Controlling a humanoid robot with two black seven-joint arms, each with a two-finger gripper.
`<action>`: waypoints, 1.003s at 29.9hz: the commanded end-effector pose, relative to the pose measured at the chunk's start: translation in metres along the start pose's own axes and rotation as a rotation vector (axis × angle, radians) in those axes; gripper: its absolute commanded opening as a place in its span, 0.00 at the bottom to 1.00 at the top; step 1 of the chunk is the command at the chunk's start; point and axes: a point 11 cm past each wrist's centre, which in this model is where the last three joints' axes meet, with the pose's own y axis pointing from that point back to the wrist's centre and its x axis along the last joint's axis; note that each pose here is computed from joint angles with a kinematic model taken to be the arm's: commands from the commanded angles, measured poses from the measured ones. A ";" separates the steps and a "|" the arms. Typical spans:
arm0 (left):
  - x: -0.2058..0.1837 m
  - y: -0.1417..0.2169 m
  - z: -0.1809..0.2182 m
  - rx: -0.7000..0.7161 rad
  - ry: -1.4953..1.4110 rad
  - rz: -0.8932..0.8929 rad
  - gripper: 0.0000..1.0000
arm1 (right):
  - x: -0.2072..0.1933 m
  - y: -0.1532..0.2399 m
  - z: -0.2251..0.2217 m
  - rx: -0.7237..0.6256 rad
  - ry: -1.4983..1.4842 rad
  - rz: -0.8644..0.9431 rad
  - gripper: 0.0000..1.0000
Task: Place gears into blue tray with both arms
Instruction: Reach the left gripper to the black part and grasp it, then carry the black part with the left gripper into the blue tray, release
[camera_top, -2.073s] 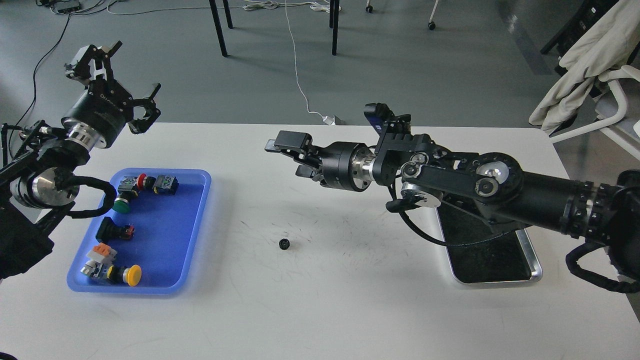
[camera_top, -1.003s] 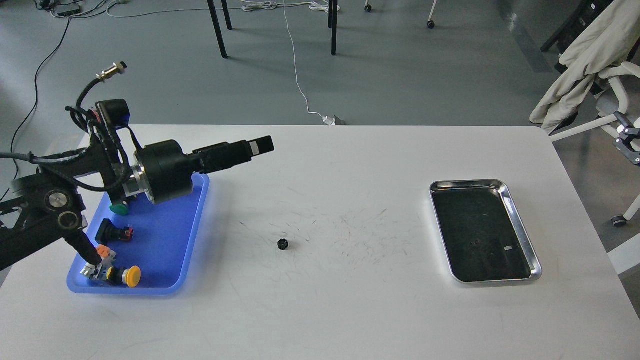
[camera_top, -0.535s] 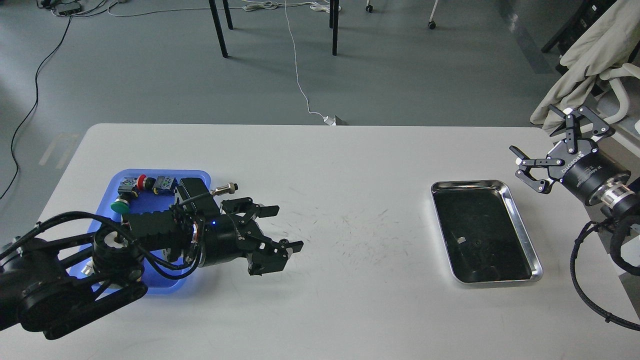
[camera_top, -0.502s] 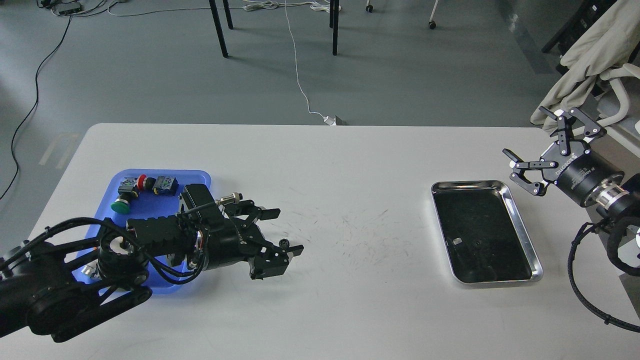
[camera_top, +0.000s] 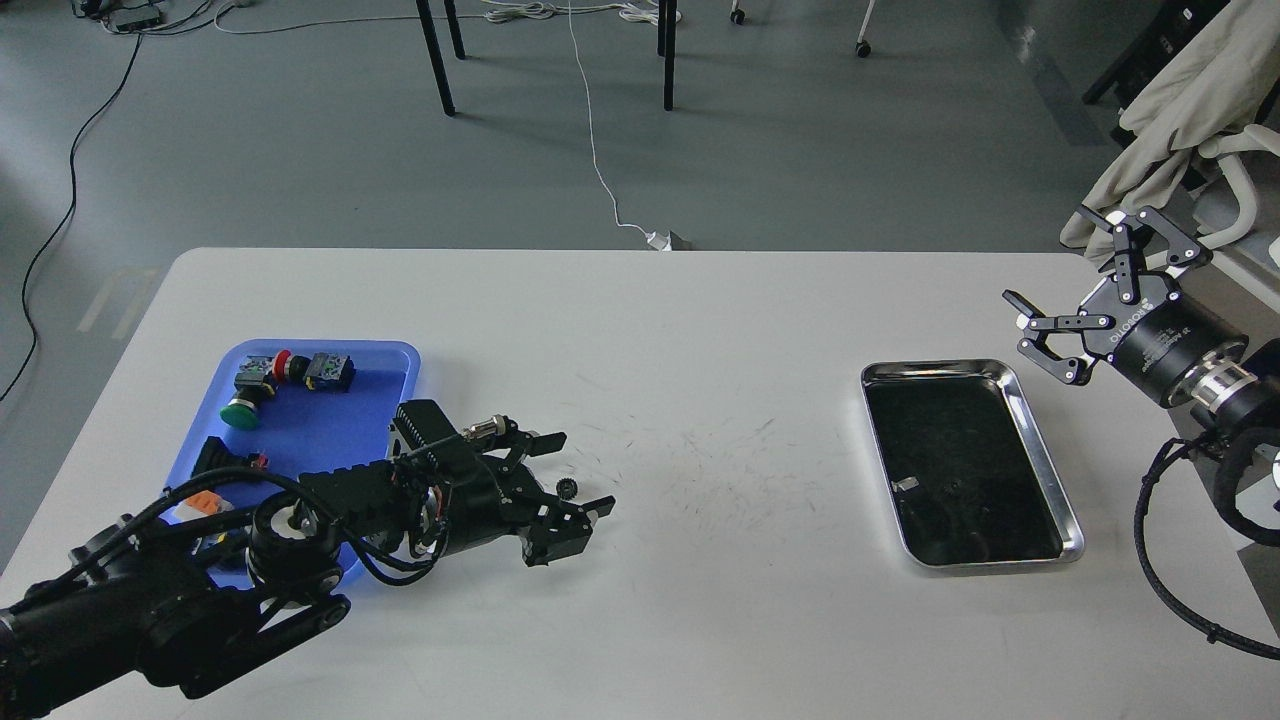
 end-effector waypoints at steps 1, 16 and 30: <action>-0.012 0.002 -0.002 0.015 0.022 -0.013 0.90 | 0.000 0.000 -0.001 0.006 -0.001 0.000 0.99; -0.029 0.000 -0.006 0.044 0.045 -0.026 0.57 | 0.001 0.000 -0.014 0.050 -0.005 0.002 0.99; -0.034 0.018 -0.024 0.086 0.037 -0.044 0.07 | 0.002 0.003 -0.021 0.065 0.003 0.008 0.99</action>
